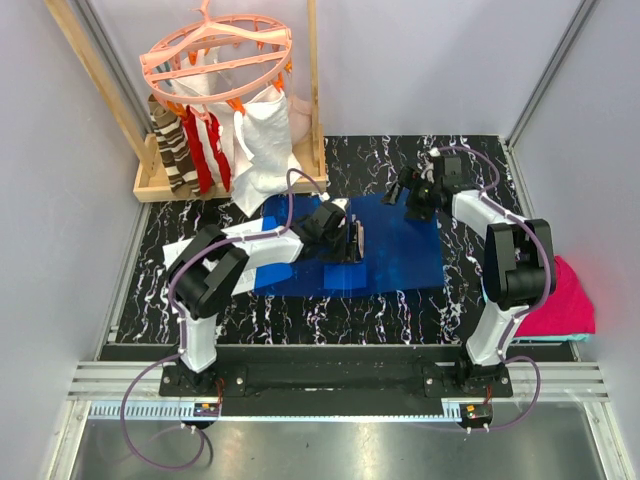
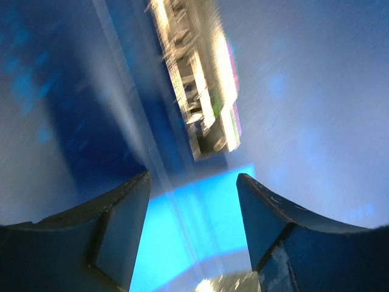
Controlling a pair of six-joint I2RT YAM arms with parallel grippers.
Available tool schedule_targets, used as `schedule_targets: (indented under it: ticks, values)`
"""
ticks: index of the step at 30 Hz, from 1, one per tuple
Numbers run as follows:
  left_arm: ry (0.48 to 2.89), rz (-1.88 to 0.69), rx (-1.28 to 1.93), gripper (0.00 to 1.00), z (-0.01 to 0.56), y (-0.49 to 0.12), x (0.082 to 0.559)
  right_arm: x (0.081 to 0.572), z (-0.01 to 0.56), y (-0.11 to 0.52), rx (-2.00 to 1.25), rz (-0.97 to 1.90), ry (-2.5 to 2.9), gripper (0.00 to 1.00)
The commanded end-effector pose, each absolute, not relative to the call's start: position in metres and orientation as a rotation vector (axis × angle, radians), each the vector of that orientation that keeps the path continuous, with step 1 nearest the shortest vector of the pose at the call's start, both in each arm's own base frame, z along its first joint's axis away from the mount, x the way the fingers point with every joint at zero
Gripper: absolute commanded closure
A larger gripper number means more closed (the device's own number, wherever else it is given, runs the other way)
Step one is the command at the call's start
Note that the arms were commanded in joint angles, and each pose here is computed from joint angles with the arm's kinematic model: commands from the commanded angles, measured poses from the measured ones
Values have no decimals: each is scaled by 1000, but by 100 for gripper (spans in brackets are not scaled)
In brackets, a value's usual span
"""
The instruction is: Put the files into the folder
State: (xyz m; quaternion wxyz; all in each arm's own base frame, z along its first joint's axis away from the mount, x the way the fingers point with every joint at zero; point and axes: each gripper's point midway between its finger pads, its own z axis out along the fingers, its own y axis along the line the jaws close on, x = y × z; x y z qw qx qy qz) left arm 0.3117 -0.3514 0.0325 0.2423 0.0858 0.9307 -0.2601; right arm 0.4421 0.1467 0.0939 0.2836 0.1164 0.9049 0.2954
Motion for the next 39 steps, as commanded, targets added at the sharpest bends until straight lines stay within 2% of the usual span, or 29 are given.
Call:
schedule_targets:
  ticks: [1,11,18,23,28,29,33,34,37,39]
  values:
    - [2555,-754,265,35,23,-376,315,435,76,110,414,691,2446,0]
    - [2543,-817,287,35,23,-414,332,416,38,57,662,605,2462,0]
    - [2539,-879,331,36,29,-444,326,415,61,40,670,556,2397,0]
    - [2472,-884,324,28,71,-434,325,419,88,46,588,593,2351,0]
    - [2398,-912,322,13,122,-404,315,421,122,48,548,612,2293,0]
    - [2347,-935,323,11,149,-396,312,422,126,50,536,615,2287,0]
    - [2306,-934,260,9,179,-347,304,425,146,68,459,630,2266,0]
    - [2269,-933,246,9,198,-333,299,425,155,90,394,649,2262,0]
    - [2254,-832,130,9,207,-278,299,431,175,129,303,676,2237,0]
    - [2263,-727,11,9,198,-236,306,429,176,176,208,729,2252,0]
